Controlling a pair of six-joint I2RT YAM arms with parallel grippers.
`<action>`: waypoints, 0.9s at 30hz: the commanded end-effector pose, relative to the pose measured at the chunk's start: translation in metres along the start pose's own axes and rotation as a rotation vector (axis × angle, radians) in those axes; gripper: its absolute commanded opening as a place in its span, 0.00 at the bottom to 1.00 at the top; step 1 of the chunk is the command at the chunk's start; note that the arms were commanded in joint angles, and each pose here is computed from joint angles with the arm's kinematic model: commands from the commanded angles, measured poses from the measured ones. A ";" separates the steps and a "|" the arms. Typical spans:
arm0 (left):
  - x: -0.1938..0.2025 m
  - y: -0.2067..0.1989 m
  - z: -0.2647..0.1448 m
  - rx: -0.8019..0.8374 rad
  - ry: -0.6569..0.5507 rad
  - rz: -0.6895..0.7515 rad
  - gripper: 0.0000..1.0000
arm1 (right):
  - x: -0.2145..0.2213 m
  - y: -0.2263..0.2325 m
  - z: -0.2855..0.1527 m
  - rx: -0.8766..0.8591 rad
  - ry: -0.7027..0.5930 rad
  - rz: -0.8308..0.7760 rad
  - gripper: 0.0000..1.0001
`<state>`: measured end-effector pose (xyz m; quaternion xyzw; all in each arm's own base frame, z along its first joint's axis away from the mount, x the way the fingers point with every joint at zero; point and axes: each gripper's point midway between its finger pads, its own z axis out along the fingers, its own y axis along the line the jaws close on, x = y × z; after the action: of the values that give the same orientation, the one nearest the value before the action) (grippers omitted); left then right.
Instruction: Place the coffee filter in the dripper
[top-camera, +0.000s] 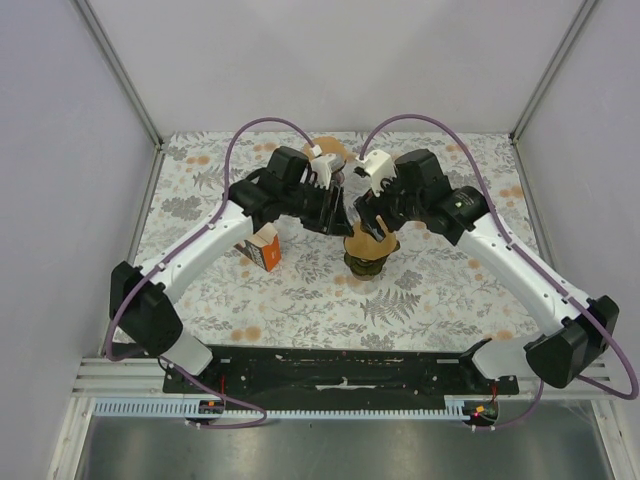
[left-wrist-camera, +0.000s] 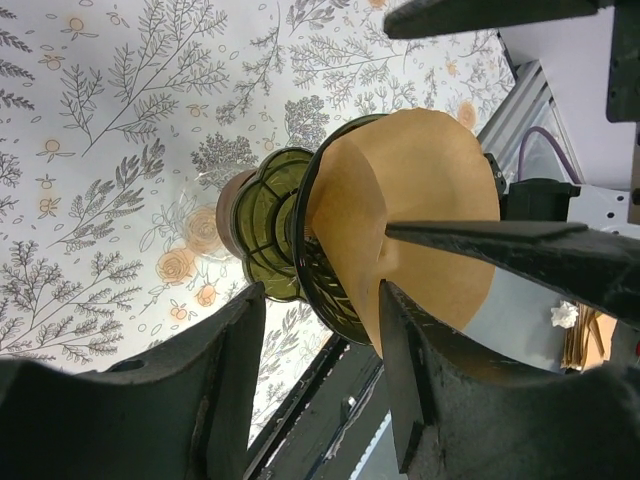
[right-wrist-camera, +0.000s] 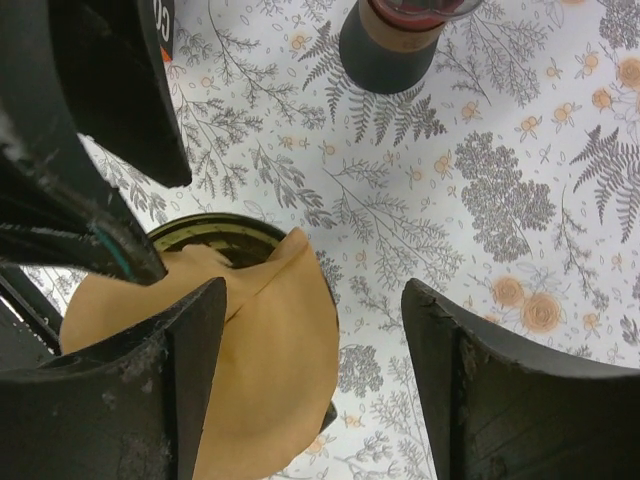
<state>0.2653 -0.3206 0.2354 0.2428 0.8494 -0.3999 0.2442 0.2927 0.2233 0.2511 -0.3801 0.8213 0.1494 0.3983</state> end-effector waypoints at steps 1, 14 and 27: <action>-0.013 -0.007 0.005 0.011 -0.030 0.068 0.56 | -0.018 0.001 0.014 -0.071 -0.097 -0.070 0.76; -0.008 -0.001 0.013 -0.010 -0.015 0.071 0.40 | 0.003 0.001 0.033 -0.107 -0.092 -0.074 0.36; -0.006 -0.002 0.013 -0.011 -0.014 0.078 0.36 | 0.007 -0.001 0.029 -0.097 -0.130 -0.101 0.37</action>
<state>0.2710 -0.3241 0.2188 0.2471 0.8594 -0.3742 0.2459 0.2987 0.2358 0.2184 -0.4279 0.7796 0.2006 0.4109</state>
